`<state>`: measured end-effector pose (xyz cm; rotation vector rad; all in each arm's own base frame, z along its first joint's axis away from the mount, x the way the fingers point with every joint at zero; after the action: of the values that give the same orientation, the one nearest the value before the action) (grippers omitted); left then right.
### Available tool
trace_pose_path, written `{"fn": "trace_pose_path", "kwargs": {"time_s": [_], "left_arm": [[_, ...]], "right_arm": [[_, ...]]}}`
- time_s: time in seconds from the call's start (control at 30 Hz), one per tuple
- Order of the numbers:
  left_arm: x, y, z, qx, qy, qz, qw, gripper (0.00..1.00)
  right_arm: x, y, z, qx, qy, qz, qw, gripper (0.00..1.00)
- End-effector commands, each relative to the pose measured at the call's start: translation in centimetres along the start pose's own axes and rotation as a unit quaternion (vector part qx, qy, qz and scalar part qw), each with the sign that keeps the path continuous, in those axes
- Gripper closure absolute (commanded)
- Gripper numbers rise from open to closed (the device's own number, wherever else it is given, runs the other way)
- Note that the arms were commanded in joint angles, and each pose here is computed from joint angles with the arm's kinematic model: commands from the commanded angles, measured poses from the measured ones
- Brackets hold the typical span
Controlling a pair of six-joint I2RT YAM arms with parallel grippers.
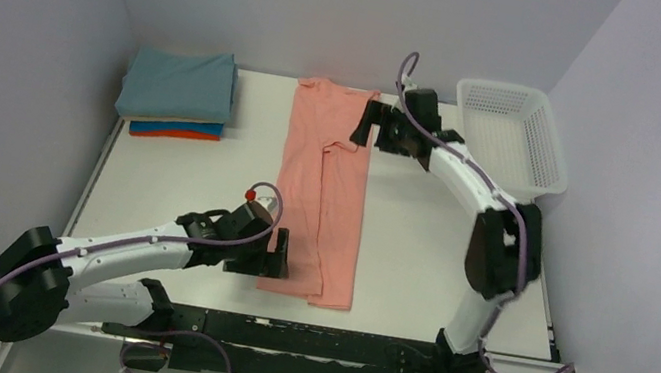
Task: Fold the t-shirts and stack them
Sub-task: Grab the bottom of the folded rectangular tshirt with both arms
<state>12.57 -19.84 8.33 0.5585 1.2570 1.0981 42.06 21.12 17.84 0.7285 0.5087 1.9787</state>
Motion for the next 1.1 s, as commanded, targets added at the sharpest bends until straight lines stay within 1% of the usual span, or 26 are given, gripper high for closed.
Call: {"fn": "trace_pose_path", "kwargs": {"time_s": [0.0,0.1,0.13,0.2,0.33,0.47,0.57,0.6,0.7,0.83,0.97,1.03,1.07], "left_arm": [[2.1,-0.6,-0.8,0.004,0.005,0.042,0.999,0.09],[2.2,-1.2,-0.7,0.001,0.005,0.044,0.999,0.2],[2.2,-1.4,-0.7,0.002,0.005,0.043,0.999,0.25],[2.2,-1.7,-0.8,0.009,0.002,0.044,0.999,0.33],[2.5,-2.2,-1.2,0.023,0.001,0.051,0.998,0.54],[2.9,-2.5,-1.9,0.044,0.005,0.059,0.997,0.79],[3.2,-2.5,-2.1,0.046,0.004,0.062,0.997,0.97],[3.1,-2.5,-2.1,0.046,0.003,0.058,0.997,1.0],[3.1,-2.4,-2.1,0.049,0.003,0.059,0.997,1.0],[3.2,-2.2,-2.2,0.05,0.004,0.058,0.997,1.0],[3.4,-2.0,-2.5,0.055,0.01,0.058,0.997,1.0],[3.4,-1.9,-2.7,0.058,0.013,0.055,0.997,1.0],[3.4,-1.8,-2.8,0.06,0.015,0.054,0.997,1.0]], "right_arm": [[2.3,3.5,-8.3,0.048,0.003,-0.041,0.998,0.0],[3.9,5.7,-13.2,0.076,-0.017,-0.022,0.997,0.0],[4.1,6.4,-14.6,0.088,-0.022,-0.021,0.996,0.0],[4.3,7.7,-16.9,0.109,-0.029,-0.018,0.993,0.0],[5.2,9.7,-20.8,0.155,-0.036,-0.005,0.987,0.04],[6.3,11.7,-24.6,0.202,-0.051,0.026,0.978,0.09],[6.9,12.5,-26.7,0.224,-0.06,0.035,0.972,0.15],[7.1,12.7,-27.4,0.233,-0.062,0.038,0.97,0.16],[7.3,12.5,-28.7,0.244,-0.07,0.04,0.967,0.21],[8.8,11.7,-29.2,0.246,-0.079,0.077,0.963,0.33],[9.3,11.7,-30.4,0.275,-0.077,0.076,0.955,0.46],[9.3,12.2,-30.9,0.286,-0.078,0.066,0.953,0.5],[9.1,12.5,-31.3,0.293,-0.079,0.061,0.951,0.5]]}}
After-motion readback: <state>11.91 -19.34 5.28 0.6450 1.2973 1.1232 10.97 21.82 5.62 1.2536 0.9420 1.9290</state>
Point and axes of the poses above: each gripper's point midway between its finger pads, its own y axis back along the fingers, its own x axis along the line the jaws close on, z = x × y, the point moved 4 cm from there along y, back along the fingers, and after that the axes turned 10 degrees about y, right-handed, at the moved point
